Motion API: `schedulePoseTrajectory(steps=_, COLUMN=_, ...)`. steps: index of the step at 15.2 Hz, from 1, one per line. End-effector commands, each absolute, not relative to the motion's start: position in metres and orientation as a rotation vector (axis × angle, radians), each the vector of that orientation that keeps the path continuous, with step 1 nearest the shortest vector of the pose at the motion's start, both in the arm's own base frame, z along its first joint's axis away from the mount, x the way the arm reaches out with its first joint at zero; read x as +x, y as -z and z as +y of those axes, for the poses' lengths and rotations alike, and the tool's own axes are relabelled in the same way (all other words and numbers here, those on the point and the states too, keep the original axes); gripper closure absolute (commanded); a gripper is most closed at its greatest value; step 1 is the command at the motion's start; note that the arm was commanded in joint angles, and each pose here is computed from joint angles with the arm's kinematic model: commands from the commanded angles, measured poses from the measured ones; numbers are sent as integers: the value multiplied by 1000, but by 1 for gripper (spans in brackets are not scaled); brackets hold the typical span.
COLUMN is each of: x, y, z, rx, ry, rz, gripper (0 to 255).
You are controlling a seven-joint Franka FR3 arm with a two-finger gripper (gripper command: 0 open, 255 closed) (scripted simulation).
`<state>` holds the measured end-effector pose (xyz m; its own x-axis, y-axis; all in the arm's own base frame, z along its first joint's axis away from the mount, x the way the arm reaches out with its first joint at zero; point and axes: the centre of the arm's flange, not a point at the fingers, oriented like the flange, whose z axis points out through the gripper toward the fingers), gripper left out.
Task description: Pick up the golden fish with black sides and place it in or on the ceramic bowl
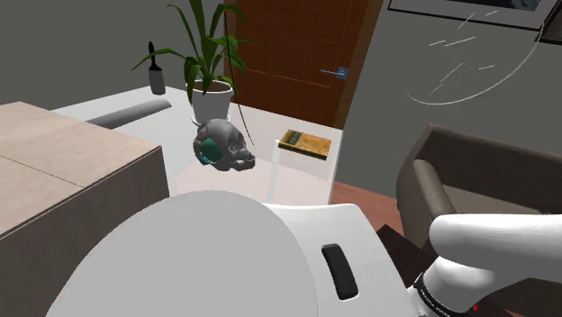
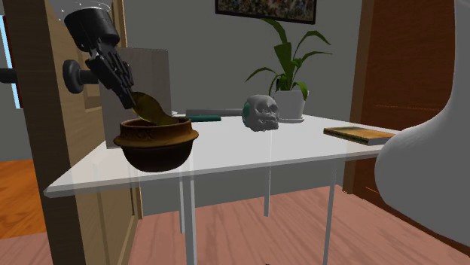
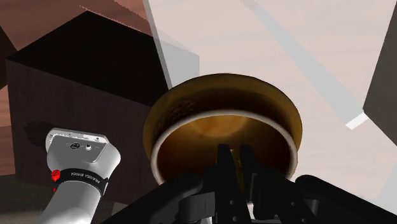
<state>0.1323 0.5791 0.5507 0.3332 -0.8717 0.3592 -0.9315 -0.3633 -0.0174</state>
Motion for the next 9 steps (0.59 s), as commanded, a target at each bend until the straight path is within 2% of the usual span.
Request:
schedulePoseTrajectory(steps=1, x=132, y=-540, z=579, rx=2403, ry=-461, rz=-1648, gripper=255)
schedulePoseTrajectory(steps=9, x=132, y=-526, z=579, rx=2403, ry=-461, rz=-1648, gripper=255)
